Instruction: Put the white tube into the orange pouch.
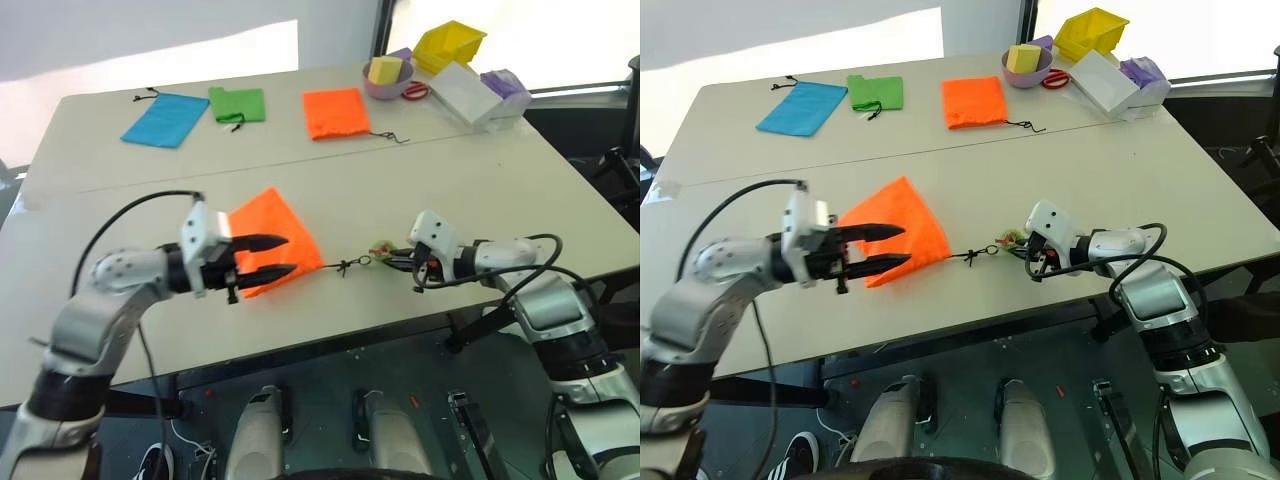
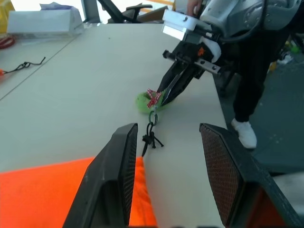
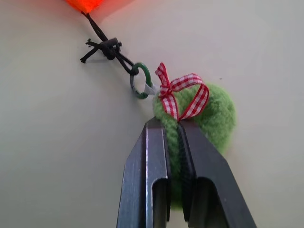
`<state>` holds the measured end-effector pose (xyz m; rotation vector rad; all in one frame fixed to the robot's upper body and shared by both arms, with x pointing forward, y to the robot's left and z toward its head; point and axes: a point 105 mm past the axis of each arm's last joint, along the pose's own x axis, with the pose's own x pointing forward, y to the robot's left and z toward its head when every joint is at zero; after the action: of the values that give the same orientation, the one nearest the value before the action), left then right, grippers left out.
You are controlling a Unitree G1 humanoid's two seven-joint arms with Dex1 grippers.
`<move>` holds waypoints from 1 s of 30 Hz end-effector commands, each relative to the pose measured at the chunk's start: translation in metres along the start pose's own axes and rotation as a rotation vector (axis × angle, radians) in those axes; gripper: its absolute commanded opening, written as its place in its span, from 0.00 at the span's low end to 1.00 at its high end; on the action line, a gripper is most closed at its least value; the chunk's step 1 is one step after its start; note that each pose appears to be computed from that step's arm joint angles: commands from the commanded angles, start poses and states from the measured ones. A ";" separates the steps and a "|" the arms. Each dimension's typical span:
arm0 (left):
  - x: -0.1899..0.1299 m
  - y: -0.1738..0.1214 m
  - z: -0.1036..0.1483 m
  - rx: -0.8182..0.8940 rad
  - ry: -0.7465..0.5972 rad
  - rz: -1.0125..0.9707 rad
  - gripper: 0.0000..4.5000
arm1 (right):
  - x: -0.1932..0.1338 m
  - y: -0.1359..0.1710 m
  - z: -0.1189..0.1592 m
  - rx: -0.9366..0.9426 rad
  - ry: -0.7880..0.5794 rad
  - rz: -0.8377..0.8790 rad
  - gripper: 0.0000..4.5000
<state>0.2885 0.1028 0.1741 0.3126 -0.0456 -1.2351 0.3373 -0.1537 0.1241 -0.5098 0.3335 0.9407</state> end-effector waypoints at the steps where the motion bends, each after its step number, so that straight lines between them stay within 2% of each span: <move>1: 0.034 0.004 -0.008 -0.010 -0.031 -0.055 0.49 | -0.012 -0.010 0.026 -0.020 -0.090 -0.025 0.00; 3: 0.045 0.012 -0.007 -0.043 -0.078 -0.058 0.49 | -0.013 -0.010 0.033 -0.017 -0.114 -0.026 0.00; 8: 0.067 0.028 -0.012 -0.023 -0.074 -0.125 0.49 | -0.017 -0.002 0.052 -0.037 -0.159 0.001 0.00; 17: 0.090 0.022 -0.025 0.015 -0.038 -0.239 0.49 | -0.011 0.002 0.070 -0.071 -0.193 -0.022 0.00; 24: 0.104 0.031 -0.031 0.004 -0.023 -0.189 0.49 | -0.010 0.006 0.073 -0.080 -0.202 -0.021 0.00; 27: 0.104 0.034 -0.037 -0.010 -0.002 -0.172 0.30 | -0.010 0.004 0.074 -0.083 -0.202 -0.027 0.00; 28: 0.104 0.033 -0.038 -0.011 0.001 -0.178 0.21 | -0.010 0.005 0.074 -0.082 -0.203 -0.027 0.00; 30: 0.104 0.032 -0.039 -0.014 -0.004 -0.176 0.21 | -0.009 0.005 0.074 -0.089 -0.204 -0.026 0.00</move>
<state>0.3584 0.0245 0.1190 0.2840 0.0444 -1.4160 0.3342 -0.1233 0.1741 -0.4701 0.1650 0.9618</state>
